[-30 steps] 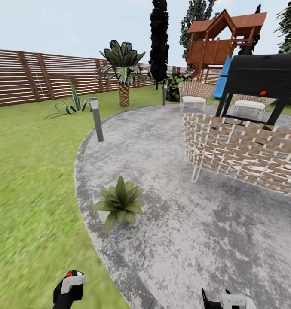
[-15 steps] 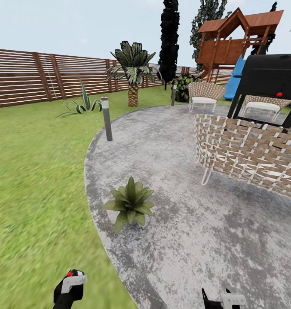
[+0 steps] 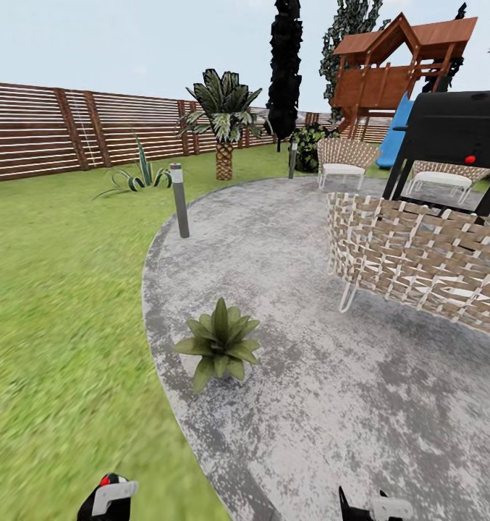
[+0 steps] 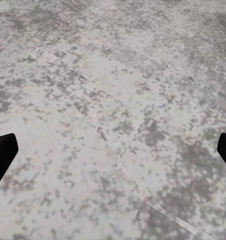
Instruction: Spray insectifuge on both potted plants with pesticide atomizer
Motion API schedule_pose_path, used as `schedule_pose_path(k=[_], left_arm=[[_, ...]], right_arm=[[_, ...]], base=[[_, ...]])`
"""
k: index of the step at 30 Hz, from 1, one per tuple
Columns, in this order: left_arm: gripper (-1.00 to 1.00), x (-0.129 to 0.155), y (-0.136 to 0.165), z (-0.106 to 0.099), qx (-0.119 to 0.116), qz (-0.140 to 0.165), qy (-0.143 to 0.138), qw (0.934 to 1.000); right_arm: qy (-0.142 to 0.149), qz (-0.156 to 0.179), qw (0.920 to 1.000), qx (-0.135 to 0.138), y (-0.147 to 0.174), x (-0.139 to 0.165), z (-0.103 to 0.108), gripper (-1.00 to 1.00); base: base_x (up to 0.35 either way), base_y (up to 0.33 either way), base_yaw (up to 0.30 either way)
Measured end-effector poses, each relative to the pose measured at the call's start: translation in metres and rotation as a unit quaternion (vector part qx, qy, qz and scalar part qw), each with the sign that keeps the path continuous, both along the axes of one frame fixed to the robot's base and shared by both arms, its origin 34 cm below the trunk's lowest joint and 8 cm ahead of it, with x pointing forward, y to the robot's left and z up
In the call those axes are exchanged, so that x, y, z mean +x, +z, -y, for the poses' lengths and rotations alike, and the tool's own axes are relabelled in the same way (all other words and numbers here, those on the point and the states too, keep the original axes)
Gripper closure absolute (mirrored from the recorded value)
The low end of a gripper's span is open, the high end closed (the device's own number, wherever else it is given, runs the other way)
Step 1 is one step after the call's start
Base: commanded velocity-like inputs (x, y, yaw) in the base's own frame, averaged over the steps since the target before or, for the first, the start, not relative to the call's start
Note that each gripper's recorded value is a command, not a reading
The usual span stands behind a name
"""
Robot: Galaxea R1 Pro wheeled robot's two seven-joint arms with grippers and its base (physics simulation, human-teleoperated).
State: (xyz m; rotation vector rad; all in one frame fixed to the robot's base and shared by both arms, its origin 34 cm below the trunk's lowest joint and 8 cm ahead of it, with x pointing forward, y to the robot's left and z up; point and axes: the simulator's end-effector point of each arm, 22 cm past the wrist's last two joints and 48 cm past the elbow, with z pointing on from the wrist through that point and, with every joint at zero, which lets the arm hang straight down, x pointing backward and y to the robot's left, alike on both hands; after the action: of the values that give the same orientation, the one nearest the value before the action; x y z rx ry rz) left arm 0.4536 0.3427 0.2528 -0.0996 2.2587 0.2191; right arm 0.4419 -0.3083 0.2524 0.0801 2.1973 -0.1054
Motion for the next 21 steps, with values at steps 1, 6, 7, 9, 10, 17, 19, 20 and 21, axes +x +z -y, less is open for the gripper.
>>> schedule_pose_path(k=[1, 6, 7, 9, 10, 17, 19, 20, 21], left_arm=[[1.00, 0.001, 0.001, -0.001, 0.002, 0.001, 0.001, 1.0000], [1.00, 0.005, 0.005, -0.011, 0.021, 0.003, -0.003, 0.9998], [1.00, 0.007, 0.006, -0.014, 0.026, 0.004, -0.005, 0.9996], [1.00, 0.010, 0.008, -0.020, 0.033, 0.004, -0.012, 0.9994], [1.00, 0.014, 0.009, -0.021, 0.035, 0.005, -0.017, 0.9992], [1.00, 0.037, 0.017, -0.037, 0.050, 0.002, -0.046, 0.9977], [1.00, 0.098, 0.037, 0.013, -0.060, -0.034, -0.232, 0.9702], [1.00, 0.105, 0.048, 0.039, -0.099, -0.034, -0.283, 0.9533], [1.00, 0.100, 0.048, 0.047, -0.113, -0.048, -0.305, 0.9444]], right_arm=[[0.001, 0.001, 1.0000, 0.000, 0.000, 0.001, 0.000, -1.00], [0.008, 0.007, 0.9999, -0.002, 0.004, 0.006, 0.000, -1.00], [0.009, 0.009, 0.9999, -0.003, 0.005, 0.008, 0.000, -1.00], [0.014, 0.014, 0.9998, -0.006, 0.008, 0.012, 0.001, -1.00], [0.018, 0.017, 0.9997, -0.007, 0.010, 0.015, 0.000, -1.00], [0.053, 0.024, 0.9982, -0.012, 0.017, 0.028, -0.001, -1.00], [0.147, 0.087, 0.9853, 0.012, 0.071, 0.090, -0.040, -1.00], [0.160, 0.082, 0.9835, 0.014, 0.073, 0.093, -0.045, -1.00], [0.179, 0.079, 0.9805, 0.013, 0.076, 0.097, -0.051, -1.00]], base=[[0.000, 0.000, 0.000], [0.000, 0.000, 0.000], [0.000, 0.000, 0.000], [0.000, 0.000, 0.000], [0.000, 0.000, 0.000], [0.000, 0.000, 0.000], [0.000, 0.000, 0.000], [0.000, 0.000, 0.000], [0.000, 0.000, 0.000]])
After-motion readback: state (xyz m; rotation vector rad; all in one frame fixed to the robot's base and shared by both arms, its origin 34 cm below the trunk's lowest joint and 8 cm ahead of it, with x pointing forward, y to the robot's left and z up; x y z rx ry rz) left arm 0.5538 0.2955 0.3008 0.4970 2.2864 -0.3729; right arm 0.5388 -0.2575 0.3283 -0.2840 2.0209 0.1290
